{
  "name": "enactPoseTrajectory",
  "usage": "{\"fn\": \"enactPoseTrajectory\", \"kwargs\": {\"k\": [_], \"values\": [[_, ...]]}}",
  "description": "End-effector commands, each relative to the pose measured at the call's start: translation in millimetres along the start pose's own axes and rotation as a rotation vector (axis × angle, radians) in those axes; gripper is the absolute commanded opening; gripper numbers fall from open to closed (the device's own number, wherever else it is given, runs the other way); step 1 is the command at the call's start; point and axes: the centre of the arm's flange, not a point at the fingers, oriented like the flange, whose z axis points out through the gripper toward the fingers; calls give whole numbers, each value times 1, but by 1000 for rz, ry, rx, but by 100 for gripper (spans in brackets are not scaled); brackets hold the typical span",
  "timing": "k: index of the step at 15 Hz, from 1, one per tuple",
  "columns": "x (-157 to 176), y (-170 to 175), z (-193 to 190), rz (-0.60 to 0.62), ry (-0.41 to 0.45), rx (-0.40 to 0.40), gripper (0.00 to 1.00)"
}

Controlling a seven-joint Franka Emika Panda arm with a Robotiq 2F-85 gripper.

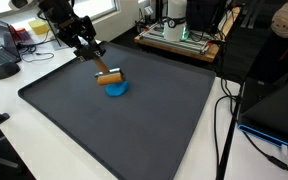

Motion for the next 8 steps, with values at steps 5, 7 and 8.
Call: {"fn": "enactPoseTrajectory", "kwargs": {"k": [5, 7, 8], "values": [[-72, 24, 12, 106, 179, 105, 23], [-87, 35, 15, 167, 209, 127, 23], [-94, 40, 17, 201, 223, 134, 23]]}}
